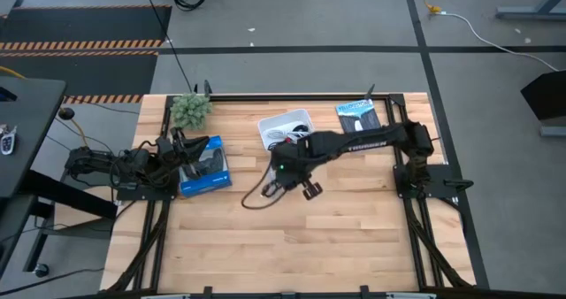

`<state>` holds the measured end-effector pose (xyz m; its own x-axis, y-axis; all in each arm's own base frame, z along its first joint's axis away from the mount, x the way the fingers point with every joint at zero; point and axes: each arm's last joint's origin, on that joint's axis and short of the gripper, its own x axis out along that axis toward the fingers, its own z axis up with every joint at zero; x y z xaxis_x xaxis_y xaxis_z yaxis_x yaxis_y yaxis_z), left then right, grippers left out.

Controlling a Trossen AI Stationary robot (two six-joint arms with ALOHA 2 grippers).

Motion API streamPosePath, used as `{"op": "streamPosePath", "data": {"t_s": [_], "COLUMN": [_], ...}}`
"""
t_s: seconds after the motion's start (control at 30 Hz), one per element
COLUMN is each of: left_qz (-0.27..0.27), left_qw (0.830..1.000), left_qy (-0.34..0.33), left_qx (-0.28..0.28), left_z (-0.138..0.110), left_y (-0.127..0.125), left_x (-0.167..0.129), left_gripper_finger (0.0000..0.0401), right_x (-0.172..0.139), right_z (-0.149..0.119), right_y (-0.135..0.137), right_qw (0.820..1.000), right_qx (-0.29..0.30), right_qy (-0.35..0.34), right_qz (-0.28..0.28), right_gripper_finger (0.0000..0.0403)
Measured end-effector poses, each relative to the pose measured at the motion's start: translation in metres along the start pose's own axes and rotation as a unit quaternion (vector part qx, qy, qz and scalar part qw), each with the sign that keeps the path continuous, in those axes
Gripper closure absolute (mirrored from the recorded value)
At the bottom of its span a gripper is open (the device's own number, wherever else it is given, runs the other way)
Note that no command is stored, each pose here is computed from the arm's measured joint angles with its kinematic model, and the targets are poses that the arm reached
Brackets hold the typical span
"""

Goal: Pick and place USB-C Cables
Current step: Put the black USB cable into the white bin

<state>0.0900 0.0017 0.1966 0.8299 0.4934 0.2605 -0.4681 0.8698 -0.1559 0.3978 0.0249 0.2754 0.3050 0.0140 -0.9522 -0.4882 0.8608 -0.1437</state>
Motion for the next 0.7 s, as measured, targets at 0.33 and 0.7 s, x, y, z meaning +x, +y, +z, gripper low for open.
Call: {"op": "streamPosePath", "data": {"t_s": [0.33,0.7], "left_qz": [0.0,0.0], "left_qw": [1.0,1.0], "left_qy": [0.0,0.0], "left_qx": [0.0,0.0], "left_z": [0.0,0.0], "left_y": [0.0,0.0], "left_x": [0.0,0.0], "left_gripper_finger": [0.0358,0.0358], "right_x": [-0.063,-0.118], "right_z": [0.013,0.016], "right_y": [-0.022,-0.033], "right_qw": [0.997,0.987], "right_qx": [0.017,0.034], "right_qy": [-0.068,-0.132], "right_qz": [-0.043,-0.08], "right_gripper_finger": [0.039,0.039]}}
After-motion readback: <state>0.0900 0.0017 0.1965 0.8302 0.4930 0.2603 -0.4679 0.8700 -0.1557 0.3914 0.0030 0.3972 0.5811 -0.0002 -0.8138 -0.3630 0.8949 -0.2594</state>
